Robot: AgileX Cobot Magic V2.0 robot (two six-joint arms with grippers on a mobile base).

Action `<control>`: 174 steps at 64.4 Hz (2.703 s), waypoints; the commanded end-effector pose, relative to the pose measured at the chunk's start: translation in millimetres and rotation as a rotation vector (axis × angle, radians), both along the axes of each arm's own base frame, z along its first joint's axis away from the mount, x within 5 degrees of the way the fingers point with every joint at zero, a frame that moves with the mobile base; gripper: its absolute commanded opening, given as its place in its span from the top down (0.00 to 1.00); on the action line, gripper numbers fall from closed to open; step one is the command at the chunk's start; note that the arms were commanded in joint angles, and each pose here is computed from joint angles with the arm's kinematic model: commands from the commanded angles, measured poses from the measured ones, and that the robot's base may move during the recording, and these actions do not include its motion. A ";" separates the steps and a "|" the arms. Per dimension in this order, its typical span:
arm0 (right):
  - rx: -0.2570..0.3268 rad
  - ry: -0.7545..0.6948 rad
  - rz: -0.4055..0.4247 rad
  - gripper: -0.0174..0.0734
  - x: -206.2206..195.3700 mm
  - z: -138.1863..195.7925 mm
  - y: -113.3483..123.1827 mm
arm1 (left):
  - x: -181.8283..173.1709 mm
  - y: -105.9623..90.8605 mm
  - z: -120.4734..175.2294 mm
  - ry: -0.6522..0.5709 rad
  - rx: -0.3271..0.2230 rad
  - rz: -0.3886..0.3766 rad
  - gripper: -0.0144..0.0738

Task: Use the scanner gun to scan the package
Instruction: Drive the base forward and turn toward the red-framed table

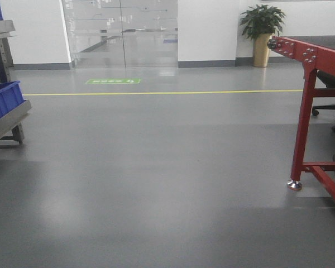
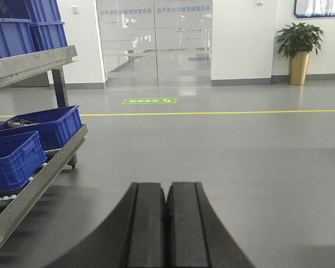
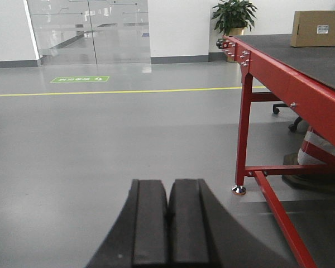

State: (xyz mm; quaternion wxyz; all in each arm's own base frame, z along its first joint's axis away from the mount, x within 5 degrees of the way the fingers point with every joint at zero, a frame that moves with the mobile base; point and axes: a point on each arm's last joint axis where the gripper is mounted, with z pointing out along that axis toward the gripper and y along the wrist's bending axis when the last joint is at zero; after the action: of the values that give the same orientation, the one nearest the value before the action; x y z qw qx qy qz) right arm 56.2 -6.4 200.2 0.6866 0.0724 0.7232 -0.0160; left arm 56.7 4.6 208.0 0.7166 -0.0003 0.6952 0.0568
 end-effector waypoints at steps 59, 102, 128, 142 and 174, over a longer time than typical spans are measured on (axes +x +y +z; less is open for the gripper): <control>-0.010 -0.020 -0.008 0.97 -0.2 1.8 -0.6 | -0.5 -0.3 2.7 -0.027 -0.006 -0.005 0.96; -0.010 -0.020 -0.008 0.97 -0.2 1.8 -0.5 | -0.5 -0.3 2.7 -0.027 -0.006 -0.005 0.96; -0.010 -0.020 -0.008 0.97 -0.2 1.8 -0.5 | -0.5 -0.3 2.7 -0.027 -0.006 -0.005 0.96; -0.010 -0.021 -0.004 0.97 -0.2 1.9 -0.3 | -0.5 -0.3 2.7 -0.027 -0.006 -0.005 0.96; -0.010 -0.021 -0.004 0.97 -0.2 1.9 -0.3 | -0.4 -2.0 2.7 -0.027 -0.006 -0.034 0.96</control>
State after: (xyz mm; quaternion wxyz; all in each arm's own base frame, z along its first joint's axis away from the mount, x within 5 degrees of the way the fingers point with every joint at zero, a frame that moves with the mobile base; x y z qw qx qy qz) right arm 56.2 -6.4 200.1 0.6866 0.0724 0.7233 -0.0160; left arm 56.7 4.0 208.0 0.7169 0.0033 0.6952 0.0531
